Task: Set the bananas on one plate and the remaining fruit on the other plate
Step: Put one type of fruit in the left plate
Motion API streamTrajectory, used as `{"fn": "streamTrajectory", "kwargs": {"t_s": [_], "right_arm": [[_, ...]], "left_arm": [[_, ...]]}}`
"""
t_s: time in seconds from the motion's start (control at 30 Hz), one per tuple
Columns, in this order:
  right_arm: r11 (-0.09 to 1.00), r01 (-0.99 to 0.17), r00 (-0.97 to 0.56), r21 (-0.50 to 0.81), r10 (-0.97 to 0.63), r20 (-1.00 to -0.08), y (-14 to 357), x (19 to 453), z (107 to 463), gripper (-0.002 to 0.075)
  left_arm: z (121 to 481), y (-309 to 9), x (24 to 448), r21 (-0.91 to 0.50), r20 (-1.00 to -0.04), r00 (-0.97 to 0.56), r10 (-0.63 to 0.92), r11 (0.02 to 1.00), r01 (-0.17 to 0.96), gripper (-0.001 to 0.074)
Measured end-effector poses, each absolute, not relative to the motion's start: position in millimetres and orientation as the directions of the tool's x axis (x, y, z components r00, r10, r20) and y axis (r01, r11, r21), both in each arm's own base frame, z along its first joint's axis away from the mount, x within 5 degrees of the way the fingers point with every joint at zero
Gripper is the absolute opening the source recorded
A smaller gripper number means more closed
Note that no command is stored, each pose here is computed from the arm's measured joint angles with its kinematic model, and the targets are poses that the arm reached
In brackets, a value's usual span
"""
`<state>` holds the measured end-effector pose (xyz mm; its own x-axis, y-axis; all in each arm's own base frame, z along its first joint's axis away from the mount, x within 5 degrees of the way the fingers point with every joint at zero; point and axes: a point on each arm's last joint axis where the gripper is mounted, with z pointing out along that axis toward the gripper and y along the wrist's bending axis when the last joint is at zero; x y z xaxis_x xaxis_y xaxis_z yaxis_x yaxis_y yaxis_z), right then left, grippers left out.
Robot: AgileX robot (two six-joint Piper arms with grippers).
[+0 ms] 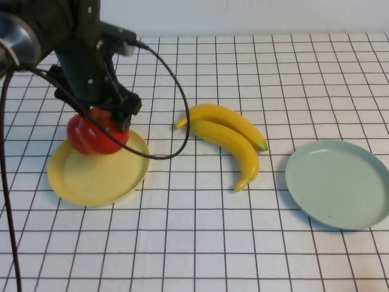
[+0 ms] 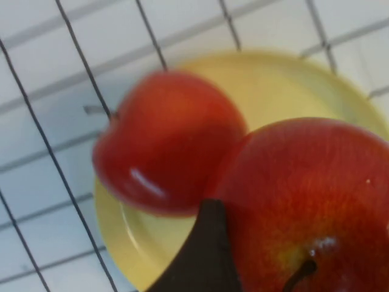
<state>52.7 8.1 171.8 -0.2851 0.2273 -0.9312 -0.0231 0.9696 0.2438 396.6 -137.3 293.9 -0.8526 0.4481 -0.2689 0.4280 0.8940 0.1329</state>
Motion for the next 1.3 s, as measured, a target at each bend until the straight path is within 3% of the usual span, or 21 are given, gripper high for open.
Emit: {"fn": "streamTrajectory", "kwargs": {"t_s": [0.27, 0.47, 0.83, 1.3], "right_arm": [[0.97, -0.023, -0.285, 0.244, 0.227, -0.931, 8, 53, 172, -0.0017], [0.97, -0.023, -0.285, 0.244, 0.227, -0.931, 8, 53, 172, -0.0017], [0.97, -0.023, -0.285, 0.244, 0.227, -0.931, 8, 53, 172, -0.0017], [0.97, -0.023, -0.285, 0.244, 0.227, -0.931, 8, 53, 172, -0.0017]], "left_arm": [[261, -129, 388, 0.084, -0.158, -0.867, 0.473, 0.881, 0.465, 0.0599], [260, -134, 386, 0.04, -0.166, -0.828, 0.535, 0.843, 0.537, 0.0667], [259, -116, 393, -0.001, -0.177, -0.851, 0.495, 0.864, 0.503, 0.0668], [251, -121, 402, -0.019, -0.242, -0.852, 0.465, 0.875, 0.483, 0.0668]]}}
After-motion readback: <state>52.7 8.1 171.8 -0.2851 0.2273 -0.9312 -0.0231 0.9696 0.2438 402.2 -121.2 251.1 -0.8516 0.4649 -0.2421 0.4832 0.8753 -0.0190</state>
